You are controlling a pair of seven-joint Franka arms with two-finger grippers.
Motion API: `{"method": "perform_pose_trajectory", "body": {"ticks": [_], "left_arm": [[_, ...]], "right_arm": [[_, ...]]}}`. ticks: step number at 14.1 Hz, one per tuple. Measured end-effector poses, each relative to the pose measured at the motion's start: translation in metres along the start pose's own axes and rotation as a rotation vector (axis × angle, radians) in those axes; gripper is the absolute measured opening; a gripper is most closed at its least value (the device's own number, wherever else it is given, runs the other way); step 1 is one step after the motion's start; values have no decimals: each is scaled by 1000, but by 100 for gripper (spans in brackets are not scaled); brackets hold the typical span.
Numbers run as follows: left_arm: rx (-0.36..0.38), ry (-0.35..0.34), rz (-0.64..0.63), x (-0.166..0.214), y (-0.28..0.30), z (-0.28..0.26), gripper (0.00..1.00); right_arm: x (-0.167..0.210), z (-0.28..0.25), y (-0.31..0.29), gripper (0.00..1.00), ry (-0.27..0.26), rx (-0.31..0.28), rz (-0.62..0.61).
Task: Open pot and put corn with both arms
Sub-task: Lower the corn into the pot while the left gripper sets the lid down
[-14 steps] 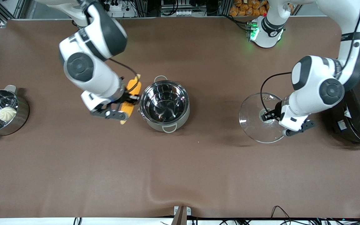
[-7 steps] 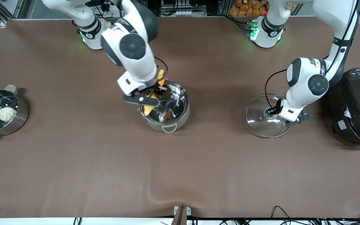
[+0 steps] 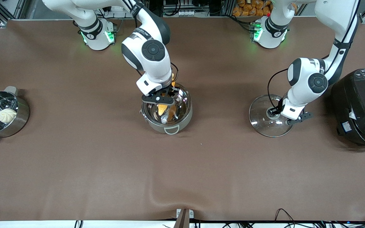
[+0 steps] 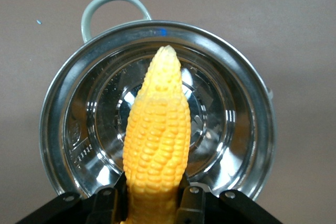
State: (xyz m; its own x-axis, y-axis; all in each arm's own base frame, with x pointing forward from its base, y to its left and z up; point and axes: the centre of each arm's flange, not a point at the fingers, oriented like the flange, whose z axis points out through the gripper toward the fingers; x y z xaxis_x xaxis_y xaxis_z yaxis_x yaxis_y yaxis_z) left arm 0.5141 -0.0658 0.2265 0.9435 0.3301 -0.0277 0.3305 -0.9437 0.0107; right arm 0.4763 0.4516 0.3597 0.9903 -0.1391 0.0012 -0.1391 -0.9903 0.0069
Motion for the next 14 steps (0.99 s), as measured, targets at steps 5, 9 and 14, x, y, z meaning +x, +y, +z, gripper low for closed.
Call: {"method": "perform_pose_trajectory", "body": {"ticks": [5,9,14], "left_arm": [[-18,38,0,10,5,-14,86],[-47,99,-10,44,15,-79,100],[-7,29,-29,85,18,-200,100]], "right_arm": [[-3,17,-7,35,10,5,16],[4,43,-8,35,16,8,14],[17,58,1,52,24,-1,32]]}}
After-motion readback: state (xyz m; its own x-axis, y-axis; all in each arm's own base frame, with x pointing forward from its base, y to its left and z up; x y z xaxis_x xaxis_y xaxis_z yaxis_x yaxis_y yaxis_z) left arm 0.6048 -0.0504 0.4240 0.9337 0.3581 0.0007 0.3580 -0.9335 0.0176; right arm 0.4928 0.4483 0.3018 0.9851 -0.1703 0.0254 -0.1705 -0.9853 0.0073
